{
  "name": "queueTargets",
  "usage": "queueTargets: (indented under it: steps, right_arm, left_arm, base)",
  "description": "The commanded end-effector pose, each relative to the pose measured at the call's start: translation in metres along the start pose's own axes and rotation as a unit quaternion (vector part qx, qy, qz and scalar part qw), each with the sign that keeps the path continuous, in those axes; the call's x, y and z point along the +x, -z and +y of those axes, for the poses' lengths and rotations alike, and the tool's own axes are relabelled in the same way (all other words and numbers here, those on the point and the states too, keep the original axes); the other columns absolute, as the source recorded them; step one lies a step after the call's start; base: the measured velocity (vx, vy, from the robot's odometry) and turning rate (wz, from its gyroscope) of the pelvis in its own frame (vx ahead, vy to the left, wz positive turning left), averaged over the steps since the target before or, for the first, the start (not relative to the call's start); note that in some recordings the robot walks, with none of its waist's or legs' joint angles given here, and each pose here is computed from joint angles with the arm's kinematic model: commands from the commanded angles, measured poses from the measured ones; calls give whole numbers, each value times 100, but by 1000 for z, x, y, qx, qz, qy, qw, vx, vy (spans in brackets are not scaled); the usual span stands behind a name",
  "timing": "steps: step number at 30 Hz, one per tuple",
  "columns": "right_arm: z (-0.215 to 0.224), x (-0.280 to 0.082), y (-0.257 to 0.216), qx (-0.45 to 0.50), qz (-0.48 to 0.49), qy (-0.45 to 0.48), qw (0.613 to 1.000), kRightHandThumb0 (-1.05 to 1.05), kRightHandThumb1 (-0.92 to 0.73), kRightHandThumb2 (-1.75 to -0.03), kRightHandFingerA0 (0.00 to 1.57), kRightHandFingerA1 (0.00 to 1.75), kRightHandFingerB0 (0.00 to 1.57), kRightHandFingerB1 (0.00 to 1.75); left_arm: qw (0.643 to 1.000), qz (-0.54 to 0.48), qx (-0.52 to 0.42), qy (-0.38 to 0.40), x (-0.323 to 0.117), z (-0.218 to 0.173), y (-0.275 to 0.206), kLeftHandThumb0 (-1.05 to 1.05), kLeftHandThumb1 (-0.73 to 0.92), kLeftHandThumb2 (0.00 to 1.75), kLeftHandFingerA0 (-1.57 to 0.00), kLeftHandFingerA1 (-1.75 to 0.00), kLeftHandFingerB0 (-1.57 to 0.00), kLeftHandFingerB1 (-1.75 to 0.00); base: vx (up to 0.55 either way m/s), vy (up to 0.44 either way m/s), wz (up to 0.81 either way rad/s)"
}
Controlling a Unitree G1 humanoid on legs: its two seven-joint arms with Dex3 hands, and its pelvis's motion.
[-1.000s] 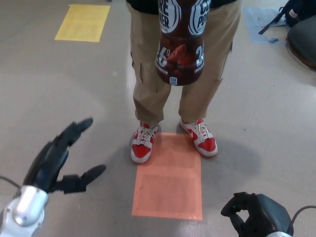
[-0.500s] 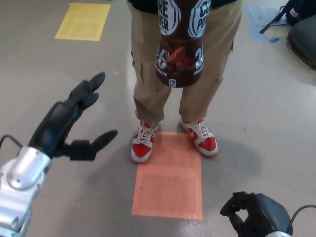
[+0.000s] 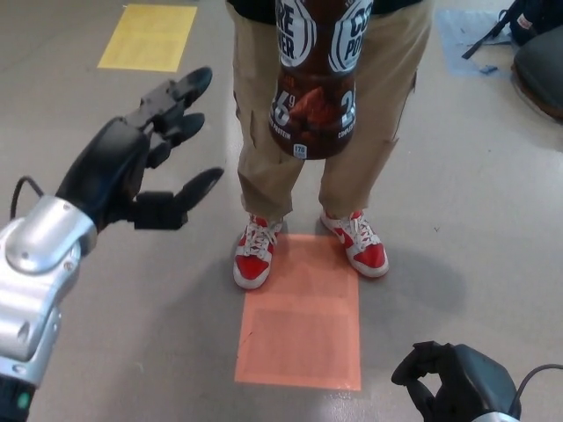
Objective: The robot recieved a bottle of protein shake from a person using its left hand and then shake the protein up and down 2 two times and hand it back to the person
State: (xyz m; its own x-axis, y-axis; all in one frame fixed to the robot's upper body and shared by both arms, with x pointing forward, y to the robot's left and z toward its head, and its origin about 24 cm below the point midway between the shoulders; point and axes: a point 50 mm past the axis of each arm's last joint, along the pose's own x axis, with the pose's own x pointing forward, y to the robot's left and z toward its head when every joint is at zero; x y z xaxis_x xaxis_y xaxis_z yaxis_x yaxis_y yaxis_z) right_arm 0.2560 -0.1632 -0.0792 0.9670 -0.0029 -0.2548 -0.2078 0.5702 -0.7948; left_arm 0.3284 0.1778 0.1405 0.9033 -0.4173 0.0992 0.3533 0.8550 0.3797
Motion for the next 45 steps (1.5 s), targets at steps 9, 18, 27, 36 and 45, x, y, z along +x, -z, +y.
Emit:
queueTargets:
  steps: [9,18,27,36,45]
  right_arm:
    - [-7,-3,6,0,-7,37,999,-46,-54,-118,98,108,92,86]
    - [-8,-2,8,-9,-7,29,1000,-50,-60,-110,93,105,92,78]
    - [-8,-3,9,1,-7,31,1000,-48,-58,-109,94,108,93,76]
    - [-7,-4,8,5,-6,36,999,-47,-53,-115,95,103,95,77]
    - [-7,-4,8,4,-4,36,999,-47,-53,-116,93,106,95,78]
  left_arm:
    - [937,104,-184,278,11,-22,-85,-90,58,94,-1,-23,0,0]
    - [929,99,-172,313,7,-34,-105,-85,58,94,-2,-33,0,-7]
    - [914,95,-176,354,2,-53,-121,-86,54,91,-1,-30,0,-2]
    - [907,93,-162,378,2,-69,-141,-87,53,90,-1,-22,0,0]
    - [905,114,-161,378,9,-77,-144,-85,50,89,0,-17,0,0]
  base:
    - [0,0,0]
    - [0,0,0]
    - [0,0,0]
    - [0,0,0]
    - [0,0,0]
